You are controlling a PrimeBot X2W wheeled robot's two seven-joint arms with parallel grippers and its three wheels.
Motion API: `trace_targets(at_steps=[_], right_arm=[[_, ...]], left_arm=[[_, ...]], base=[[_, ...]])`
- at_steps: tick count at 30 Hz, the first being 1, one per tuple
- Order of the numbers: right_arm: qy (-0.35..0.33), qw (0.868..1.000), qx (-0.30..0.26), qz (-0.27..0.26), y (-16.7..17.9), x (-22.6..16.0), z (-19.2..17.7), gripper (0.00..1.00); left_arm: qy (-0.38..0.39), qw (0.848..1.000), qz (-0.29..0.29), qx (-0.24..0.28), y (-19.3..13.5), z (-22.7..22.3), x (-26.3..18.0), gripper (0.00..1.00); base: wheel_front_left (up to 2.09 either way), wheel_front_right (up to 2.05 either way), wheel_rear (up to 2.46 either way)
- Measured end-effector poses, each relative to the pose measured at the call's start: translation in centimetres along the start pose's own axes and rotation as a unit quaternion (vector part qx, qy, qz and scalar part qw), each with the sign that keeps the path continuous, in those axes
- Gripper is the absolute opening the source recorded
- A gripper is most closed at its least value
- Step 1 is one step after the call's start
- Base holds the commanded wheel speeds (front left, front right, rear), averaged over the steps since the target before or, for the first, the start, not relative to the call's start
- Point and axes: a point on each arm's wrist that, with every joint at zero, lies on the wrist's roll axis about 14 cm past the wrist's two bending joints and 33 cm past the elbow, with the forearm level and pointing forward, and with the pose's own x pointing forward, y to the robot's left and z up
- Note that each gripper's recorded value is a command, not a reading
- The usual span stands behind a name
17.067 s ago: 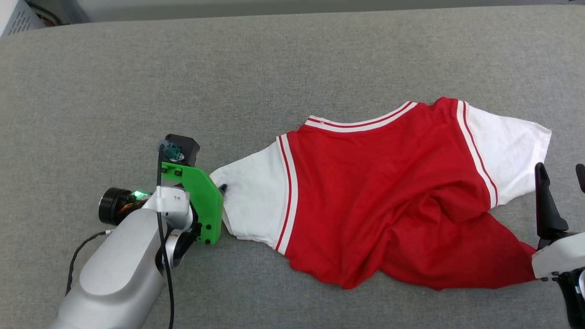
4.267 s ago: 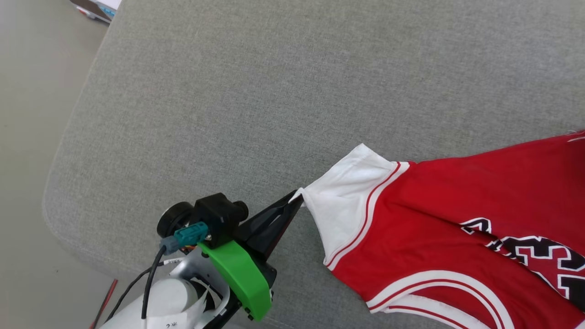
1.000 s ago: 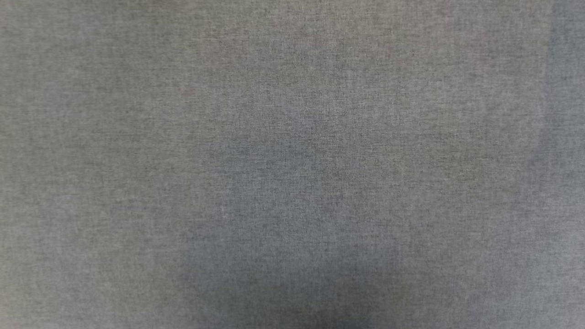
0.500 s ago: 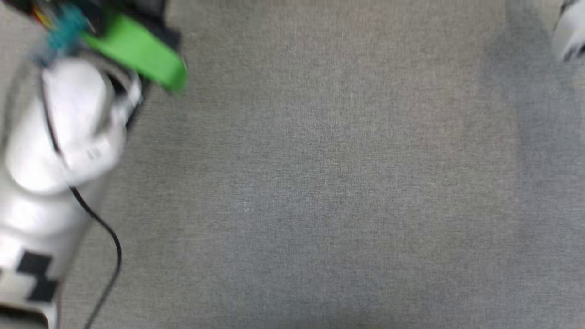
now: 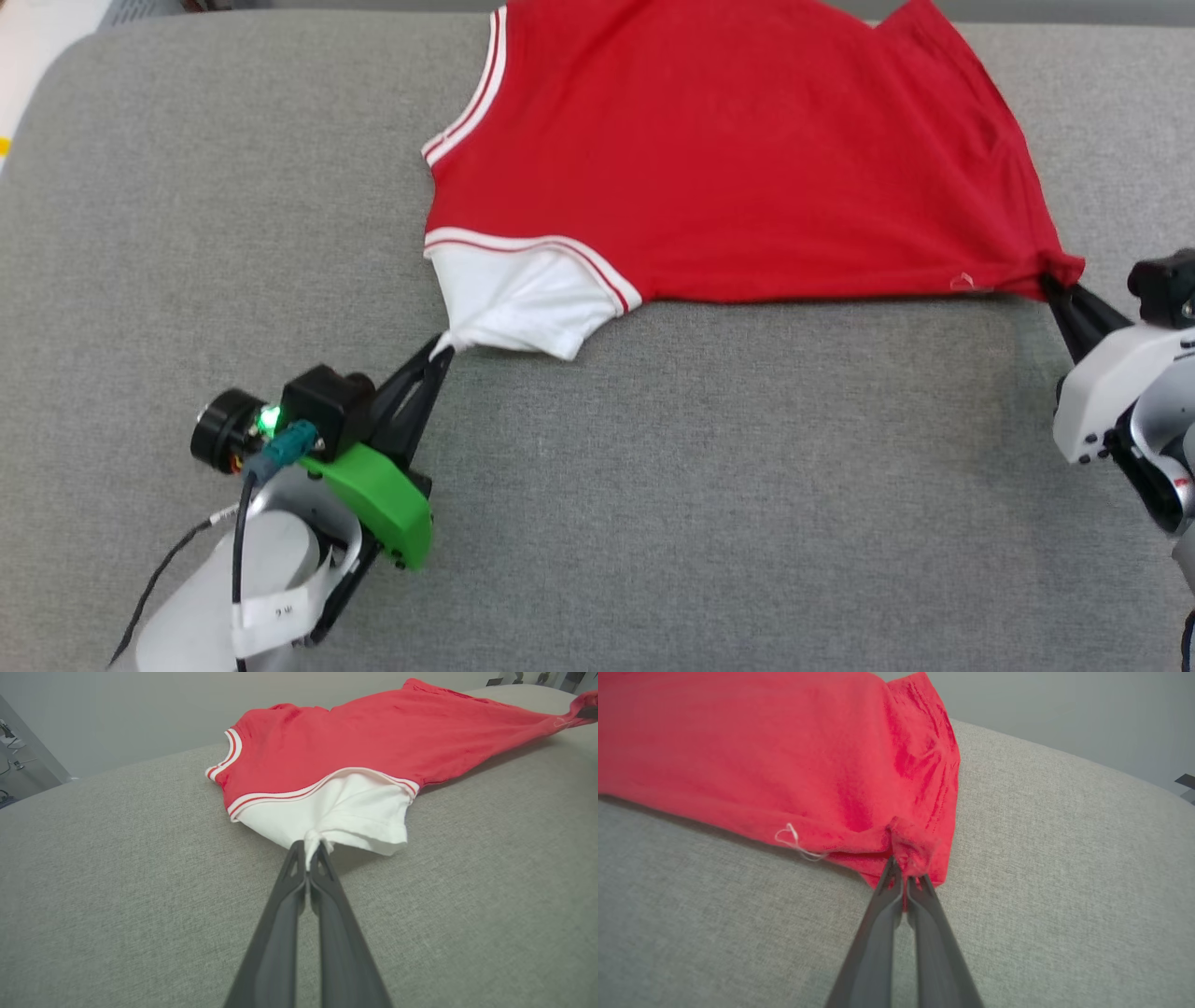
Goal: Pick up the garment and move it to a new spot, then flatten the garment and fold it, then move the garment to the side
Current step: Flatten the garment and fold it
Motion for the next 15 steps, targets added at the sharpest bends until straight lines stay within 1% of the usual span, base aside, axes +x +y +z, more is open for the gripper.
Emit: trace_targets(at_steps=[6,9,15], right_arm=[[0.017,0.999,0.051,0.001,1.3,-3.5,-1.5,0.0],[0.014,0.997,0.076,-0.006,1.5,-5.0,-1.7,0.0],[0.01,0.994,0.11,-0.015,1.9,-7.9,-2.3,0.0]], left_arm=[[0.022,1.0,-0.006,-0.003,-2.1,-1.4,-4.1,0.0],[0.023,1.0,-0.008,-0.006,-3.0,-1.4,-5.6,0.0],[0.024,1.0,-0.017,-0.003,-4.6,-1.4,-8.1,0.0]], base=[[0.0,0.0,0.0],[0.0,0.0,0.0],[0.0,0.0,0.0]])
